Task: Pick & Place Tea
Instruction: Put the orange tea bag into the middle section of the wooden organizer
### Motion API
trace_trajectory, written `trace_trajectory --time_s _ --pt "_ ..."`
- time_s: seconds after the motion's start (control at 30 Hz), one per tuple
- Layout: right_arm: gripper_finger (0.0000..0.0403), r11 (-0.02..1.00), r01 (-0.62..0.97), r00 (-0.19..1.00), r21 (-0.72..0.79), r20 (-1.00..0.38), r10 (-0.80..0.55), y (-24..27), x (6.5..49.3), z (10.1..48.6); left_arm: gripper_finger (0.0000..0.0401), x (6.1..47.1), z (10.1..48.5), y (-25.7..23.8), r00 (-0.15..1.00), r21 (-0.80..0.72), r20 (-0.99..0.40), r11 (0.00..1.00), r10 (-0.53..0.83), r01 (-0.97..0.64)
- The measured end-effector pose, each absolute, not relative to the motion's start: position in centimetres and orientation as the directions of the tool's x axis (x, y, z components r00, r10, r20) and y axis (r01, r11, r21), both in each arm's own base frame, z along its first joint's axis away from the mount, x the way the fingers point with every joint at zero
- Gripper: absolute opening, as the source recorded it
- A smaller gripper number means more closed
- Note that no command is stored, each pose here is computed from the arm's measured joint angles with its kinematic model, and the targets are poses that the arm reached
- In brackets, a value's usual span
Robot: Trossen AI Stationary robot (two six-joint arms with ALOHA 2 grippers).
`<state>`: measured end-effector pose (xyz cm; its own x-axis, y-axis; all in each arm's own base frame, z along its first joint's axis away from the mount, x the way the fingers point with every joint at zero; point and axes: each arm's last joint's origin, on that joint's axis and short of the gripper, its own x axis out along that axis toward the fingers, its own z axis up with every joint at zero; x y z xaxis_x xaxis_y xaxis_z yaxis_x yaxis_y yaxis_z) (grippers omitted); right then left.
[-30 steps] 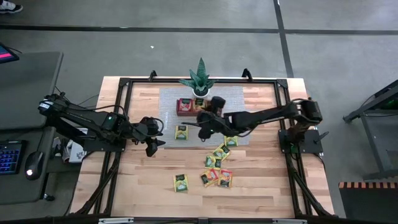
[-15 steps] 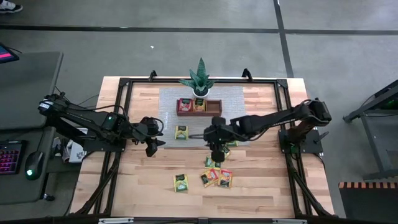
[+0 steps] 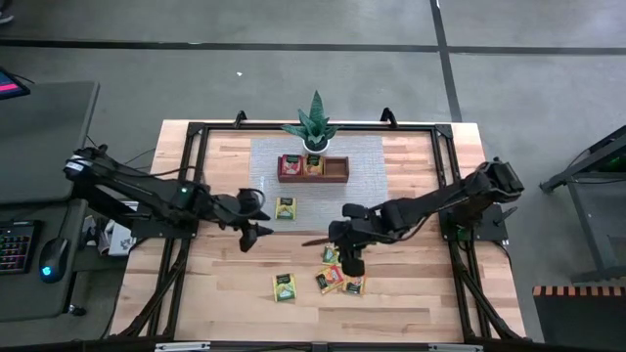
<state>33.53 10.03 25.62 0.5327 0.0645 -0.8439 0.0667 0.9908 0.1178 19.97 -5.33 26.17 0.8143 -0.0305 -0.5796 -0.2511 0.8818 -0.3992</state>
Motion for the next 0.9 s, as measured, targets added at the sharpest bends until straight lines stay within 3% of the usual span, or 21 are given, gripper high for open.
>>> trace_trajectory --time_s 0.27,0.43,0.6,0.9 --pt "0.0009 0.987 0.065 0.516 0.145 -0.852 0.091 11.9 32.8 25.5 0.022 23.6 23.3 -7.3 0.783 -0.499 -0.602 0.839 -0.156 -0.217" --pt "0.0003 0.984 0.069 0.467 0.164 -0.877 0.113 13.0 33.0 24.0 0.022 25.1 22.1 -9.8 0.81 -0.563 -0.549 0.807 -0.206 -0.176" --pt "0.0002 0.985 0.031 0.432 0.171 -0.891 0.141 15.0 33.9 21.4 0.022 25.9 20.7 -12.2 0.834 -0.633 -0.521 0.739 -0.184 -0.232" --pt "0.0001 0.989 -0.008 0.376 0.15 -0.916 0.142 17.2 34.6 17.4 0.022 27.5 18.0 -15.4 0.873 -0.801 -0.432 0.541 -0.226 -0.256"
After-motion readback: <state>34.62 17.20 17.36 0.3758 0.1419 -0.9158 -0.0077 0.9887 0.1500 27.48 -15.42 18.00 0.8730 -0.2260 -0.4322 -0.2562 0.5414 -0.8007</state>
